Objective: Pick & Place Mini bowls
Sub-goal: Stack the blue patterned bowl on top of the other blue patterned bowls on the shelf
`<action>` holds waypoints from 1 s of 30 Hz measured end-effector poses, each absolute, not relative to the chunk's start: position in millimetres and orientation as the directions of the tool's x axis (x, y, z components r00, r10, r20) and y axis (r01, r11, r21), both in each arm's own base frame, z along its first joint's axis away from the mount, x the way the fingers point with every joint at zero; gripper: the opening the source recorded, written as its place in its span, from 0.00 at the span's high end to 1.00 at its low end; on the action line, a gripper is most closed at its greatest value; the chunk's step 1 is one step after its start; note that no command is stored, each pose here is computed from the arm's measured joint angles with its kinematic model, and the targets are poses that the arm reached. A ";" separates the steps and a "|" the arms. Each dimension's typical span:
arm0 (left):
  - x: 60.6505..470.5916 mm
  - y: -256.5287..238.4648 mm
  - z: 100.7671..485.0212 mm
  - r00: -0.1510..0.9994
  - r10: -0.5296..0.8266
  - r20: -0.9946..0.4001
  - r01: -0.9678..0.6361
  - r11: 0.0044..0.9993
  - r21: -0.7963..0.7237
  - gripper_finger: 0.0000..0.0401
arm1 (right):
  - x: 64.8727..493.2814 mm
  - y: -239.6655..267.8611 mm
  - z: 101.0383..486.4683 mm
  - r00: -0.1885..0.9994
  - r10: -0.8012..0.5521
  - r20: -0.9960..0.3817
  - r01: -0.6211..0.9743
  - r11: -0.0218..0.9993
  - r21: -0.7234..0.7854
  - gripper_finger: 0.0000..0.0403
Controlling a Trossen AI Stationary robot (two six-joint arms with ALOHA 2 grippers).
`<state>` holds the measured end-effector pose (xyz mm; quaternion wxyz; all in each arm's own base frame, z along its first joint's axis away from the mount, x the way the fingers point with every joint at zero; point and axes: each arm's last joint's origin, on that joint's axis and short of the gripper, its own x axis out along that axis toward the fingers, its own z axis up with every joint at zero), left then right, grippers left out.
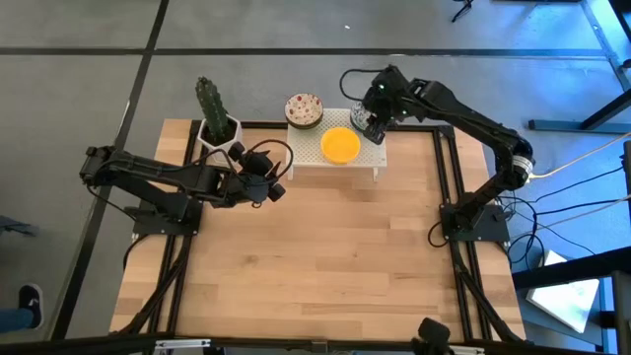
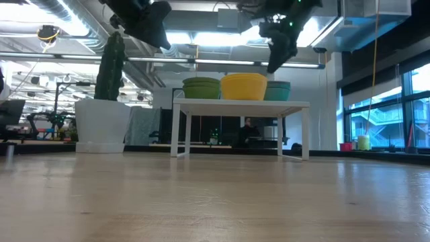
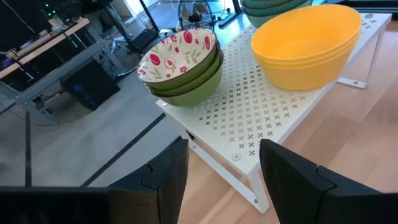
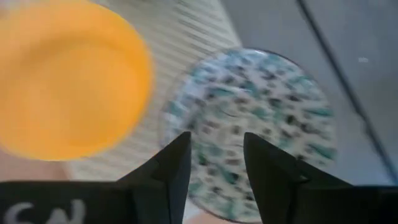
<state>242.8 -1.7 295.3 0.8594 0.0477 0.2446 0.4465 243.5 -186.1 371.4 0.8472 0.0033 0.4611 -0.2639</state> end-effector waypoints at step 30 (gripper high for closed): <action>243.7 7.2 290.8 0.446 0.800 -0.401 -0.753 0.577 0.315 0.52 | 243.3 -243.7 363.1 0.419 -0.667 -0.616 0.575 0.720 -0.388 0.65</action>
